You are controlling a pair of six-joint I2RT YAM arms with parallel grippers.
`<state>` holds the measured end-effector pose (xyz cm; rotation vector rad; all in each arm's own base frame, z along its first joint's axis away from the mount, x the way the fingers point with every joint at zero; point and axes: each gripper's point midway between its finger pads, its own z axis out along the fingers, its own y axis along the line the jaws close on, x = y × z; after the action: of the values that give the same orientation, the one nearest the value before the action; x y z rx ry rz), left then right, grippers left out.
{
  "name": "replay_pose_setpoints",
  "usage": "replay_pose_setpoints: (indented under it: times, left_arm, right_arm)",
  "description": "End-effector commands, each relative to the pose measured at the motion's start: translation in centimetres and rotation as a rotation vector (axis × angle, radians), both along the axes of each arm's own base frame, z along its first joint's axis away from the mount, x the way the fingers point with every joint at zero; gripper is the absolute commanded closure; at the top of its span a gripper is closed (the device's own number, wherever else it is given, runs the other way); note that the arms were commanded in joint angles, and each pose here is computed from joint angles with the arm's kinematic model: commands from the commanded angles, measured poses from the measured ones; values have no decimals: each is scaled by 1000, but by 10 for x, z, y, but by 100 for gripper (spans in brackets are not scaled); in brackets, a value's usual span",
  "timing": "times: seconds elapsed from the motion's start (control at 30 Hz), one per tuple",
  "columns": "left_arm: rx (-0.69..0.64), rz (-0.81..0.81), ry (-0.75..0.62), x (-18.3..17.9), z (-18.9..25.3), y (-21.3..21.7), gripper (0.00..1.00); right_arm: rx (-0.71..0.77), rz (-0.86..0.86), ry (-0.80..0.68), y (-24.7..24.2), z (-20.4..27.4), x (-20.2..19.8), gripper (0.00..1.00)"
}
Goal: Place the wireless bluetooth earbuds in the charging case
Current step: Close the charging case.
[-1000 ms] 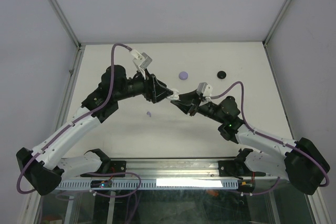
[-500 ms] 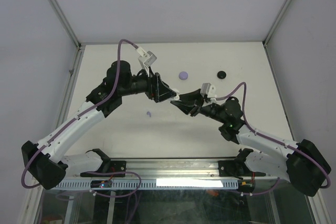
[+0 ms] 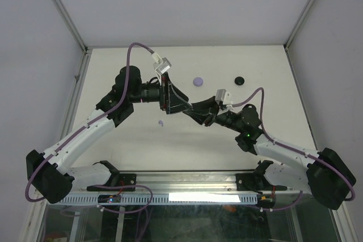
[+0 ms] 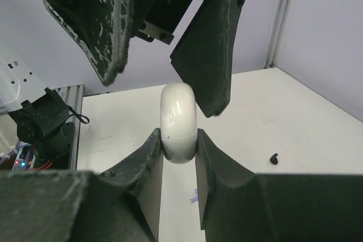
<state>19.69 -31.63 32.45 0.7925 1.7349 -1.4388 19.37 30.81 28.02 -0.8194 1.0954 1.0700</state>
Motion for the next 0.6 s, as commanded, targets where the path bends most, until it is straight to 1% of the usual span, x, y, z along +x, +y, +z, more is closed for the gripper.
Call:
replay_pose_setpoints:
  times: [0.0,0.17,0.23,0.33,0.43,0.47,0.57]
  left_arm:
    - [-93,-75,-102,-20,33,6,36]
    - [-87,-36,-109,-10,33,13,36]
    - [-63,35,-106,5,29,22,35]
    - [14,230,-74,42,15,44,34]
    - [83,422,-16,79,-3,79,32]
    - [108,484,-8,89,-8,91,30]
    - [218,661,-11,112,-22,126,26]
  right_arm:
    - [21,11,-1,3,8,-1,97]
    - [-14,17,39,3,-2,-1,96]
    - [-44,0,75,0,-7,3,96]
    - [-96,-64,189,-6,-25,13,97]
    - [-147,-138,299,-21,-43,28,97]
    - [-153,-183,360,-27,-50,34,97]
    - [-194,-281,475,-46,-69,45,99]
